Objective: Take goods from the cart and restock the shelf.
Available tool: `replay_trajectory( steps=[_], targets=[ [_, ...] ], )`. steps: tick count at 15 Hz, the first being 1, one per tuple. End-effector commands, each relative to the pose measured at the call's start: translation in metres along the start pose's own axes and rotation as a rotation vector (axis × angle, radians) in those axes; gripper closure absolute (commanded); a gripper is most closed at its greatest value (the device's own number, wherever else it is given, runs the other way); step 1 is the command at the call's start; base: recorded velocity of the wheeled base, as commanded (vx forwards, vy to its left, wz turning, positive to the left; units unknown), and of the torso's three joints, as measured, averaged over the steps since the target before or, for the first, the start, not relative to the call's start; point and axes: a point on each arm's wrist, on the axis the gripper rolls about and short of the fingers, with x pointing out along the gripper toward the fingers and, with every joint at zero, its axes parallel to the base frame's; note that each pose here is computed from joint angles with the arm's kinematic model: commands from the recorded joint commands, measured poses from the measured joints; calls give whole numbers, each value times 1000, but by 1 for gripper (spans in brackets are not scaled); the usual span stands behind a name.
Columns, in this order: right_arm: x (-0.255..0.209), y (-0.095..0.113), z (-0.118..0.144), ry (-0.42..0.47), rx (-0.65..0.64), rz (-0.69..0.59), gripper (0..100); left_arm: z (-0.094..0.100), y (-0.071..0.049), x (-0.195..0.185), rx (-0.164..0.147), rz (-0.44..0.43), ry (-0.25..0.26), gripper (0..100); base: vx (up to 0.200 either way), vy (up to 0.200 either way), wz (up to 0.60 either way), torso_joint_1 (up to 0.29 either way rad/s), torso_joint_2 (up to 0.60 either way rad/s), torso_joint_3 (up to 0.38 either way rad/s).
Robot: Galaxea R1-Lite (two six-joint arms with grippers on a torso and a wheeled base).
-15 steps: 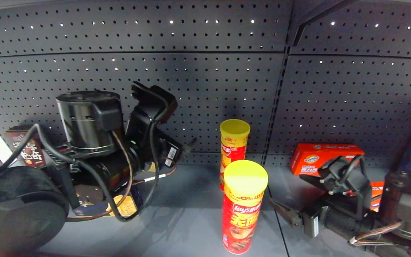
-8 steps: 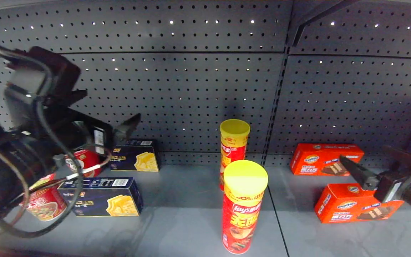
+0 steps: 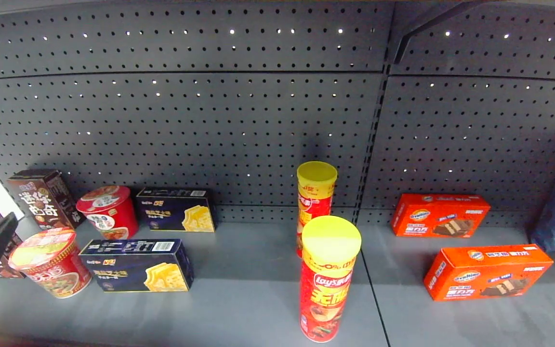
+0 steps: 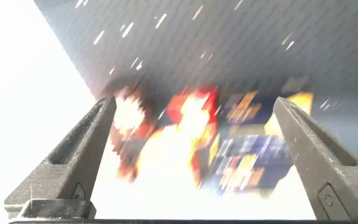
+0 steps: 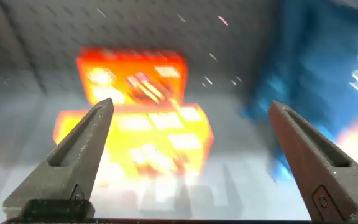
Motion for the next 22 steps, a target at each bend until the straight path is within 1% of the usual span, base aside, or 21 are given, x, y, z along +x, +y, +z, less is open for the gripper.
replay_trajectory(
  steps=[1,2,3,4,5,6,7,8,9,10,11,12,13,14,15,16,17,18,20,21,22],
  targets=[
    [-61,-20,-25,-66,26,-151,0,-41,19,-78,-13,140,8,0,0,0,0,0,0,0],
    [-74,-21,-41,-65,24,-145,0,-61,20,-101,2,114,48,0,0,0,0,0,0,0],
    [-79,-22,-49,-70,26,-136,0,-70,19,-111,2,92,50,0,0,0,0,0,0,0],
    [-87,-23,-61,-77,28,-104,0,-80,18,-118,-36,36,54,0,0,0,0,0,0,0],
    [-89,-23,-67,-73,32,-67,0,-79,16,-117,-67,-25,41,0,0,0,0,0,0,0],
    [-88,-22,-69,-70,36,-36,0,-83,13,-115,-68,-69,51,0,0,0,0,0,0,0],
    [-85,-19,-77,-49,31,56,0,-101,6,-111,-64,-156,97,0,0,0,0,0,0,0],
    [-84,-18,-82,-35,28,64,0,-107,4,-110,-63,-186,114,0,0,0,0,0,0,0],
    [-82,-16,-91,-17,23,87,0,-120,-2,-107,-69,-233,143,0,0,0,0,0,0,0],
    [-82,-15,-91,-21,28,119,0,-125,-4,-105,-84,-242,128,0,0,0,0,0,0,0],
    [-82,-14,-91,-22,27,153,0,-125,-4,-104,-99,-246,99,0,0,0,0,0,0,0],
    [-82,-13,-91,-23,25,199,0,-125,-4,-103,-128,-248,93,0,0,0,0,0,0,0],
    [-82,-13,-92,-19,21,215,0,-125,-4,-103,-150,-250,95,0,0,0,0,0,0,0],
    [-82,-12,-93,-7,20,222,0,-125,-5,-103,-190,-254,99,0,0,0,0,0,0,0],
    [-82,-12,-93,-6,23,222,0,-125,-5,-103,-213,-253,102,0,0,0,0,0,0,0],
    [-82,-12,-93,-5,34,222,0,-131,-6,-103,-215,-254,140,0,0,0,0,0,0,0],
    [-82,-12,-94,-4,34,230,0,-131,-6,-103,-215,-260,146,0,0,0,0,0,0,0],
    [-82,-12,-94,-4,30,261,0,-131,-7,-104,-210,-272,142,0,0,0,0,0,0,0],
    [-83,-9,-93,-8,31,362,0,-131,-7,-104,-208,-312,138,0,0,0,0,0,0,0],
    [-83,-9,-94,-12,23,394,0,-131,-8,-104,-207,-314,136,0,0,0,0,0,0,0],
    [-83,-9,-93,-13,20,385,0,-131,-7,-104,-213,-310,137,0,0,0,0,0,0,0]
  ],
)
